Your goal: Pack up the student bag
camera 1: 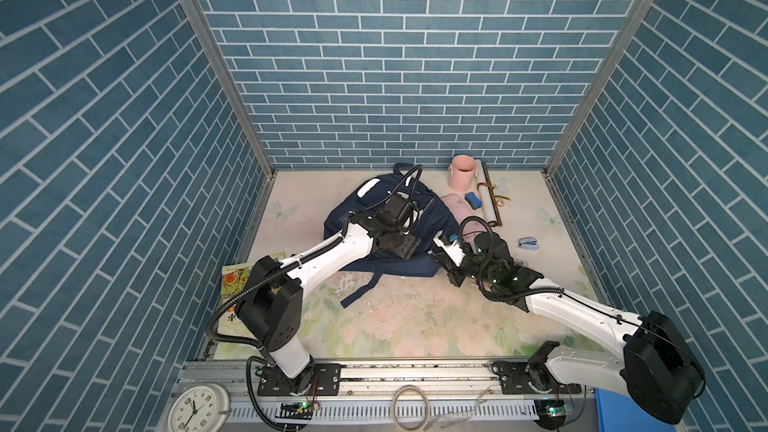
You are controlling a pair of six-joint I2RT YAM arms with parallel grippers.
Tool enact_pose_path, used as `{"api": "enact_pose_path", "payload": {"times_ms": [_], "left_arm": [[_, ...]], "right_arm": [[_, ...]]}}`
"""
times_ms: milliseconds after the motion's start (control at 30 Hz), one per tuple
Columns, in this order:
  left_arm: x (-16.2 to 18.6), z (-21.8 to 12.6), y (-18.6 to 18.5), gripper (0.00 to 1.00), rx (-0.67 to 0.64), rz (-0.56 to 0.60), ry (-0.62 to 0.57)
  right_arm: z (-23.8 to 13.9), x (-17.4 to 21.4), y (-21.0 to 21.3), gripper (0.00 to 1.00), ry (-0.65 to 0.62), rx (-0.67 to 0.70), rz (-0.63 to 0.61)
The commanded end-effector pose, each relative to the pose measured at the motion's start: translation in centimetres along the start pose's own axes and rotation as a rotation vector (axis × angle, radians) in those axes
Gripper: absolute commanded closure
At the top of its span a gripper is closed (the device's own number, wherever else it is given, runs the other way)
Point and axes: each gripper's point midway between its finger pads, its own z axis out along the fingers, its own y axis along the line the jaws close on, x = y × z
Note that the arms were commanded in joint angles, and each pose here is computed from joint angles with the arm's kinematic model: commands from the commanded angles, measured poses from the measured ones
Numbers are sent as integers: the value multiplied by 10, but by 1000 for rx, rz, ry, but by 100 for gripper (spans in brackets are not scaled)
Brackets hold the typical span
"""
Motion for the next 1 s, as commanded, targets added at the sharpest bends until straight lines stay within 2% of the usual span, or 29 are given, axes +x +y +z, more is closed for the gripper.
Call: {"api": "enact_pose_path", "payload": {"times_ms": [0, 200, 267, 300, 400, 433, 500, 700, 767, 900, 967], "left_arm": [[2, 13, -4, 22, -22, 45, 18], [7, 31, 5, 24, -85, 12, 48], [8, 34, 11, 31, -117, -4, 56], [8, 35, 13, 37, -127, -11, 63], [4, 35, 15, 78, -130, -35, 63], [2, 34, 15, 87, -124, -53, 60], [-7, 28, 15, 100, -105, -95, 43], [-57, -11, 28, 100, -28, -301, -115], [-72, -24, 38, 100, 15, -392, -177], [-87, -46, 64, 100, 73, -577, -256], [-88, -57, 68, 100, 102, -626, -269]], "right_arm": [[-9, -26, 3, 100, -98, -11, -27], [-8, -25, 2, 100, -95, -7, -25], [-9, -25, 1, 100, -94, 2, -26], [-9, -26, -1, 100, -94, 10, -30], [-10, -27, -6, 100, -87, 36, -35], [-11, -28, -8, 100, -80, 44, -35], [-10, -28, -13, 100, -60, 68, -32], [-9, -28, -27, 100, -11, 138, -25], [-5, -34, -20, 100, -21, 111, -22], [8, -41, 19, 100, -34, -47, -149], [10, -45, 8, 100, -43, -2, -138]]}}
